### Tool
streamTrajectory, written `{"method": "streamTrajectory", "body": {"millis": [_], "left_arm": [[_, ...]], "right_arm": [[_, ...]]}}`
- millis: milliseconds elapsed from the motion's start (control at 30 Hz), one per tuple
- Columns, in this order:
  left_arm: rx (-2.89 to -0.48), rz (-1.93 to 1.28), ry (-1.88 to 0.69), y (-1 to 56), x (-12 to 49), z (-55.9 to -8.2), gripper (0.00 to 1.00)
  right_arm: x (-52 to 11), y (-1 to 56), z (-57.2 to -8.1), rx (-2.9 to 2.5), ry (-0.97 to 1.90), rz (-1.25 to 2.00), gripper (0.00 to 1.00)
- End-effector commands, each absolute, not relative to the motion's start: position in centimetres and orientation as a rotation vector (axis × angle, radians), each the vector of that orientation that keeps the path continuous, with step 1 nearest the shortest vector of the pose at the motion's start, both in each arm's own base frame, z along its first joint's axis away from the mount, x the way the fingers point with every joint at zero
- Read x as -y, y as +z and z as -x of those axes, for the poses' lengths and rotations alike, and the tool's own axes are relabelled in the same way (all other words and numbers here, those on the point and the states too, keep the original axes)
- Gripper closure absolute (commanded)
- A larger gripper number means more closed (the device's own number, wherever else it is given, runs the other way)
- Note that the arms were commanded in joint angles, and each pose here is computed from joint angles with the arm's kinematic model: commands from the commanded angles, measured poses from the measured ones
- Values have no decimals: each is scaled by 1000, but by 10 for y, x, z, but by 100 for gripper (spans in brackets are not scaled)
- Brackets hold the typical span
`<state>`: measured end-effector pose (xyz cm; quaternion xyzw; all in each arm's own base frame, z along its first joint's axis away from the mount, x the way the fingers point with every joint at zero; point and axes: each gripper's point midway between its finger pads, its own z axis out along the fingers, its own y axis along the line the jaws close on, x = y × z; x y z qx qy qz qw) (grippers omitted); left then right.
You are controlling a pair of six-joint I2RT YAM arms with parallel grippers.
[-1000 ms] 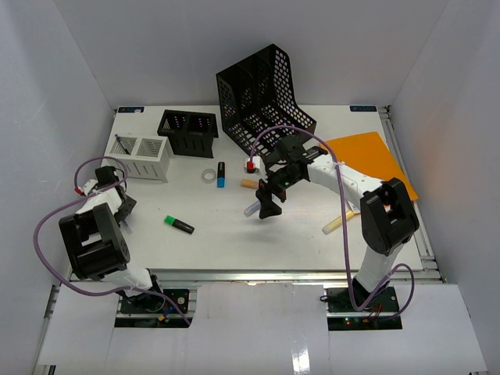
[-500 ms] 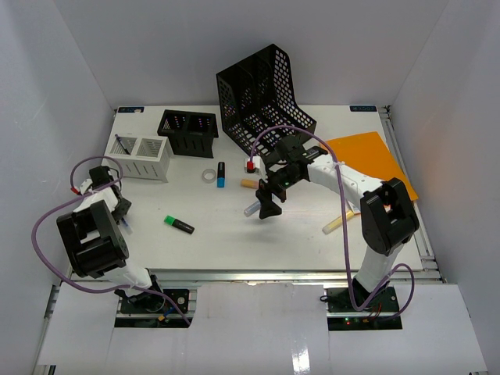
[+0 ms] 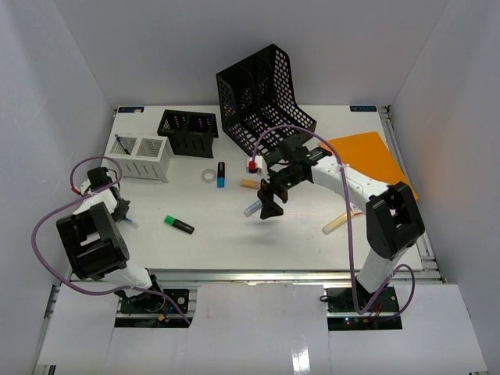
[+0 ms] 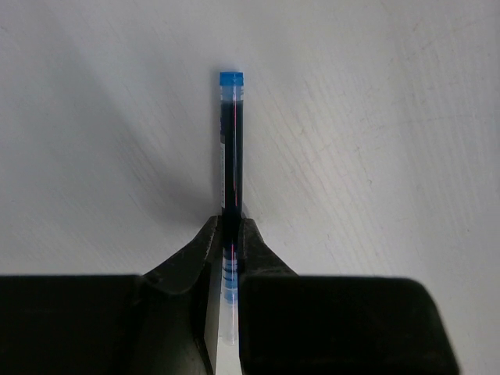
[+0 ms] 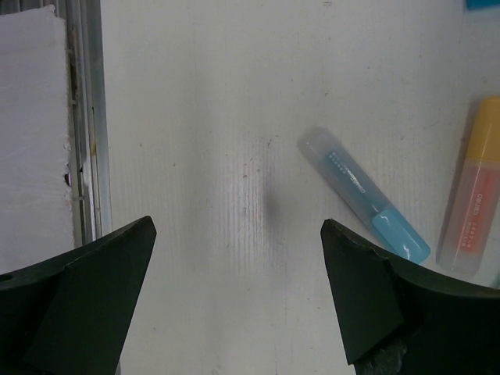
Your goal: Organize the desk
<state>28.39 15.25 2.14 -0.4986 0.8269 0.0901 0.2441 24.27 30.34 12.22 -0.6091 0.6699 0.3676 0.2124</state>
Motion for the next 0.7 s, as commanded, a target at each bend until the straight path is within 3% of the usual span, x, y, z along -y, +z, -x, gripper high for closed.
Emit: {"method": "streamTrajectory", "body": {"millis": [0, 300, 667], "left_arm": [[-2274, 1307, 66, 30, -128, -290, 99], [-2168, 1096, -201, 89, -94, -303, 100], [-1916, 558, -688, 197, -7, -310, 100]], "right_arm": [[-303, 140, -237, -1799, 1047, 1681, 7], [-311, 153, -239, -1756, 1082, 1666, 7], [-348, 203, -255, -1795, 1269, 1516, 6]]}}
